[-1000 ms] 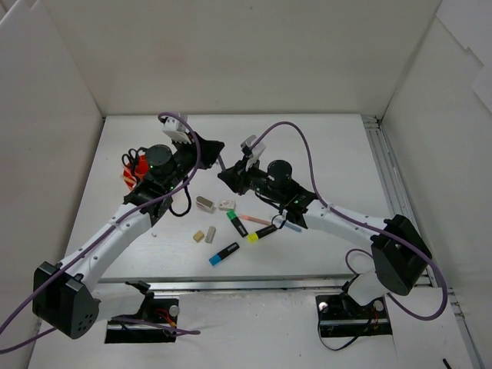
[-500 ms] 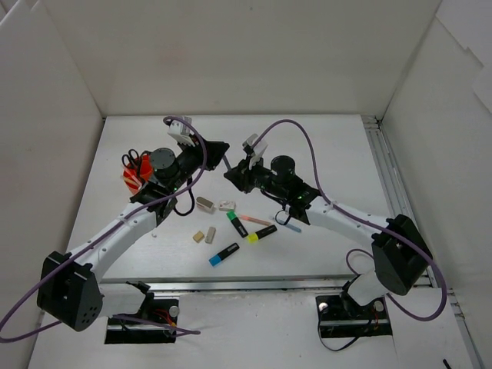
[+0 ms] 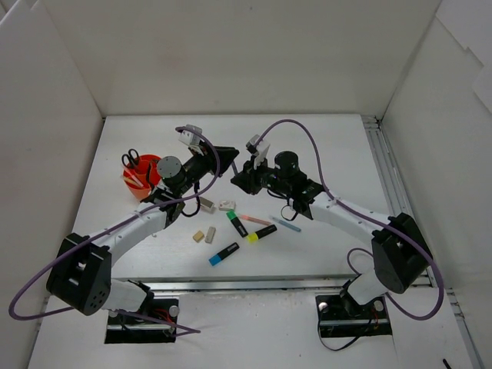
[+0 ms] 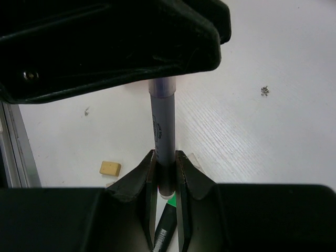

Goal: Sort the stationery into containers
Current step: Close the pen cap on the pen.

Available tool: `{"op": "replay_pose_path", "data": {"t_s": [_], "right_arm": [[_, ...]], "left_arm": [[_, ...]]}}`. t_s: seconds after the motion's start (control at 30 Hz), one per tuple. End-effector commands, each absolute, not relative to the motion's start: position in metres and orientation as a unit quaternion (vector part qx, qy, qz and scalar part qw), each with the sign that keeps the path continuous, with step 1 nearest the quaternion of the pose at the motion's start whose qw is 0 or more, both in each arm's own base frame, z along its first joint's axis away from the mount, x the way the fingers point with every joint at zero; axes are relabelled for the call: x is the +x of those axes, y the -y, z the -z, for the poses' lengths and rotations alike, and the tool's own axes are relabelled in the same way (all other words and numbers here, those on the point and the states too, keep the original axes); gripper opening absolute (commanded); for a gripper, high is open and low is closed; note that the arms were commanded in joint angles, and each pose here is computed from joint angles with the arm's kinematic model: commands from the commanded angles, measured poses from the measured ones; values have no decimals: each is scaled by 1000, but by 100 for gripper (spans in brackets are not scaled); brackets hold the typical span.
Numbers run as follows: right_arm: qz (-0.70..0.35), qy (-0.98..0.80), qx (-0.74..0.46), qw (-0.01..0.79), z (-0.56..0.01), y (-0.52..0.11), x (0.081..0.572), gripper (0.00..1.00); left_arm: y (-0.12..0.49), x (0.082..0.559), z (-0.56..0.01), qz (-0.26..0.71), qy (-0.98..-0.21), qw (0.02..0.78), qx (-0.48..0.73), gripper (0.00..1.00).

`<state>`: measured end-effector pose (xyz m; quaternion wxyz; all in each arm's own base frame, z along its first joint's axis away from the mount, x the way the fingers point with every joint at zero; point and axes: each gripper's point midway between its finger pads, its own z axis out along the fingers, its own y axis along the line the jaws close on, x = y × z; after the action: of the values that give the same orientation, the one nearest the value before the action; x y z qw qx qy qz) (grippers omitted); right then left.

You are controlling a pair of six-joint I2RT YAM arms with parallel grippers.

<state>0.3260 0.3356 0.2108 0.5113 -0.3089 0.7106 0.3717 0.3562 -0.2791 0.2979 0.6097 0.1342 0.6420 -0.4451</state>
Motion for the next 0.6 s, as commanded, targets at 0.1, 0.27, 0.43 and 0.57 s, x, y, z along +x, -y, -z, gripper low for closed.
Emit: {"op": "replay_pose_path", "data": {"t_s": [0.1,0.27,0.43,0.57], "right_arm": [[-399,-448,-244,762,-450,-310,339,0],[-384,-437,-233,779,-462,-299,342,0],[-378,-417,-218,797,-481,-283,341,0],[-367,-409,-203,810,-489,-272,342,0]], "left_arm": [[315,289,-180,460,-749,426,215,0],[314,287,-169,459,-761,410,203,0],[309,282,-161,452,-771,402,199,0],[310,277,-143,454,-784,375,194,0]]}}
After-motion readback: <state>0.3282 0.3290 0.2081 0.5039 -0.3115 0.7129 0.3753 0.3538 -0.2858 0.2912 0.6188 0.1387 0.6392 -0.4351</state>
